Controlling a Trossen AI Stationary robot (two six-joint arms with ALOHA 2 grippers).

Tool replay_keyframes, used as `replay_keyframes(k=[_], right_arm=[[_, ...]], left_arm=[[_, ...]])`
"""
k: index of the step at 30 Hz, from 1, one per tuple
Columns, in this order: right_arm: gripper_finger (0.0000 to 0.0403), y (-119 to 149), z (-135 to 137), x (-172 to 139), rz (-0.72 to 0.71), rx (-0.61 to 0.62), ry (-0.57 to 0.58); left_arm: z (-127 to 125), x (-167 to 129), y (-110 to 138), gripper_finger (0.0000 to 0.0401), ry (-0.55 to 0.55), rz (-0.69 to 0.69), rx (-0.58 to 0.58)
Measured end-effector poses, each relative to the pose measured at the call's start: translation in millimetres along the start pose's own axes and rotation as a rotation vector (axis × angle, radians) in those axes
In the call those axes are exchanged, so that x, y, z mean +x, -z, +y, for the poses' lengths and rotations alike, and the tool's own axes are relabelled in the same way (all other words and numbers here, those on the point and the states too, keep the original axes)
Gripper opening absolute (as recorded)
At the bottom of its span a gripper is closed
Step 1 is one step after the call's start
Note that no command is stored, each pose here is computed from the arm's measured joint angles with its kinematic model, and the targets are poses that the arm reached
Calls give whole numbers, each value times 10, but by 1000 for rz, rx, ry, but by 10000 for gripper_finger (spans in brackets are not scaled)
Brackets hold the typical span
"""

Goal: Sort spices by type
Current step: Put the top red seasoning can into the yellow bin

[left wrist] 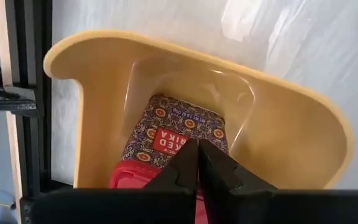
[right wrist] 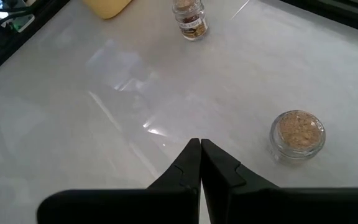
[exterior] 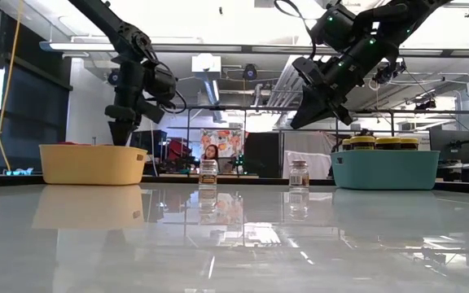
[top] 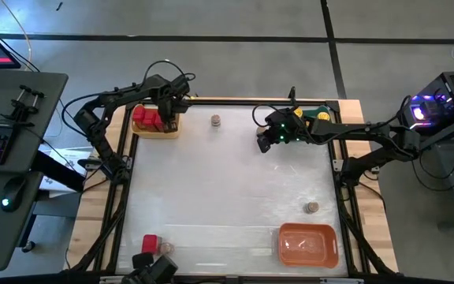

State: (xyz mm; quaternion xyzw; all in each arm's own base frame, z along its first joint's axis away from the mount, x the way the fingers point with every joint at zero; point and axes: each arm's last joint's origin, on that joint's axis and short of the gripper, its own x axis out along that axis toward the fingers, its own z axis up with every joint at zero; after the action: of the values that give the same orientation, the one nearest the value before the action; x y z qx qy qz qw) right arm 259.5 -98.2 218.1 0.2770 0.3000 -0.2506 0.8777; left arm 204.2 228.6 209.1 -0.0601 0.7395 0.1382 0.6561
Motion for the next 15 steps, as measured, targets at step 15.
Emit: replay_keyframes(k=[15], right_arm=[[0,0,1,0,1,-6,-2]], left_arm=[[-69,-46,-89,0,-24,-31,39]])
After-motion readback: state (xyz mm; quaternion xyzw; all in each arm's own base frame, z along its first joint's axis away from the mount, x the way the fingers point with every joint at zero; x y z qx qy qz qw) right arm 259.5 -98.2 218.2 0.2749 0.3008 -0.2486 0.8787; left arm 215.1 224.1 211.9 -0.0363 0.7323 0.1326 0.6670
